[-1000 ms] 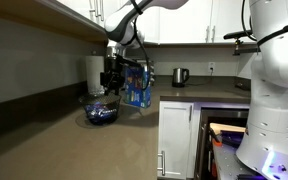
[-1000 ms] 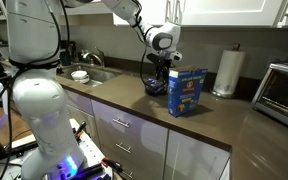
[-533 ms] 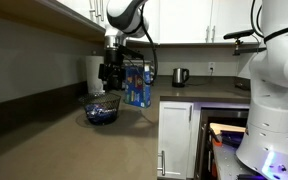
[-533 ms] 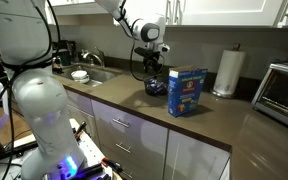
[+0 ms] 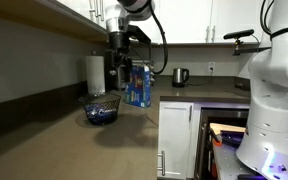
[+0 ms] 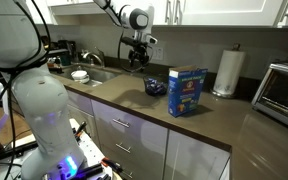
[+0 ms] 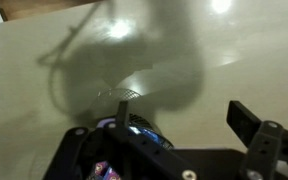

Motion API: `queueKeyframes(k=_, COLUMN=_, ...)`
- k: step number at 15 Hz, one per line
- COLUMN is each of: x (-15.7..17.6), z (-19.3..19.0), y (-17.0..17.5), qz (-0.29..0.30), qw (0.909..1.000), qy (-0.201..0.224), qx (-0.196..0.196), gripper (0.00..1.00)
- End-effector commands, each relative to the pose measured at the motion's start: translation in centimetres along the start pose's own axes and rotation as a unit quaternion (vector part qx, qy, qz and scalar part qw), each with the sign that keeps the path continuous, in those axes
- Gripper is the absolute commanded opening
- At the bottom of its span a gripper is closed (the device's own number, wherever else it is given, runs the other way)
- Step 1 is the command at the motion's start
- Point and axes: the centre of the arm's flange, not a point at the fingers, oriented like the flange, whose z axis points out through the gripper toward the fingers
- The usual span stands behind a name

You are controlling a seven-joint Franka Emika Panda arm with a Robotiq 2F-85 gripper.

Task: Move the basket to the right

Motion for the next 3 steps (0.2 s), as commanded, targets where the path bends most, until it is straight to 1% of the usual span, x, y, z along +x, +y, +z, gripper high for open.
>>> queueKeyframes(k=1, x=-2.57, z=-1.21, y=-1.58, qz=-0.021, qw=0.9995, qy=-0.022, qx=-0.011, gripper=1.0)
queueKeyframes(k=3, x=-3.21, z=-1.53, y=-2.28, qz=-0.028, qw=0.9991, qy=-0.03, qx=-0.013, gripper=1.0)
